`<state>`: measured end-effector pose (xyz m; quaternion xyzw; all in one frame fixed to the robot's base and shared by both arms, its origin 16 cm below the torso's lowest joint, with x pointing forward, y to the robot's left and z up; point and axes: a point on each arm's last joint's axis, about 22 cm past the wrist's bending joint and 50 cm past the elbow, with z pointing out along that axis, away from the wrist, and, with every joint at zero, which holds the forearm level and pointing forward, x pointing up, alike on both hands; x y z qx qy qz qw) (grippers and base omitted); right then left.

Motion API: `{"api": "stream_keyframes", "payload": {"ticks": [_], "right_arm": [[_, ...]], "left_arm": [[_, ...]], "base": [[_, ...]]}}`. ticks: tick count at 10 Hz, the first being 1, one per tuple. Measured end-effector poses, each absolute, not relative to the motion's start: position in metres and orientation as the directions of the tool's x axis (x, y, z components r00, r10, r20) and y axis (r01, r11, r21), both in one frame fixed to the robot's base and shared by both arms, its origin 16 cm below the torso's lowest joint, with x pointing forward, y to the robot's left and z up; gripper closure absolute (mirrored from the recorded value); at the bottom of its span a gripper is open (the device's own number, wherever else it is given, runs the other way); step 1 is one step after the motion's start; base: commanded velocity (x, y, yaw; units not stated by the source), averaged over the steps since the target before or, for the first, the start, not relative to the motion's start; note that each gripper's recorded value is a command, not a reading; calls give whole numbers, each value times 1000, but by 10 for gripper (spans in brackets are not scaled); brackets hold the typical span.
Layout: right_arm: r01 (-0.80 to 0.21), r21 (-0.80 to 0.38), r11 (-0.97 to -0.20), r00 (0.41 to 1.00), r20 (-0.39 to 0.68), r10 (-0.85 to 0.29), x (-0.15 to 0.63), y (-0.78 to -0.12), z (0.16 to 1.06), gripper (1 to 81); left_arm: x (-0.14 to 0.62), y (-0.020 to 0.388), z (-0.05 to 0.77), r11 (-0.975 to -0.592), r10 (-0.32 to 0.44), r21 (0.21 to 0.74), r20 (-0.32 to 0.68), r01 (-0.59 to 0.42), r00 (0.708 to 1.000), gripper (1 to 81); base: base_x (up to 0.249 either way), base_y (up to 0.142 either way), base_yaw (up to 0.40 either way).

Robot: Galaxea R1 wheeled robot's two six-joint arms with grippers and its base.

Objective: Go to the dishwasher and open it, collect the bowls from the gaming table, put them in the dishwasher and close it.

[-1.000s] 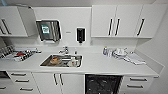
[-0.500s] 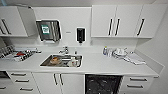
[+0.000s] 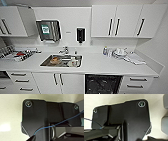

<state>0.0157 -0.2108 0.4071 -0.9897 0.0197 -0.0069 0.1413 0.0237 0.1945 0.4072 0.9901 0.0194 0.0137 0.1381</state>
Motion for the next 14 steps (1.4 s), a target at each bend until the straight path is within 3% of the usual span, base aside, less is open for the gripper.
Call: {"api": "stream_keyframes", "payload": {"ticks": [3,7,14], "right_arm": [[-86,-262,-961,996,-34,-80,-4,-208,406,10],[30,-245,-969,999,-36,40,-7,-209,405,10],[22,-277,-961,1000,13,19,17,-196,408,10]], "left_arm": [[24,197,407,-962,42,271,22,35,999,10],[24,194,407,-961,42,274,22,35,999,10],[20,191,408,-960,43,278,19,36,999,10]], "base": [[0,0,0],[0,0,0],[0,0,0]]}}
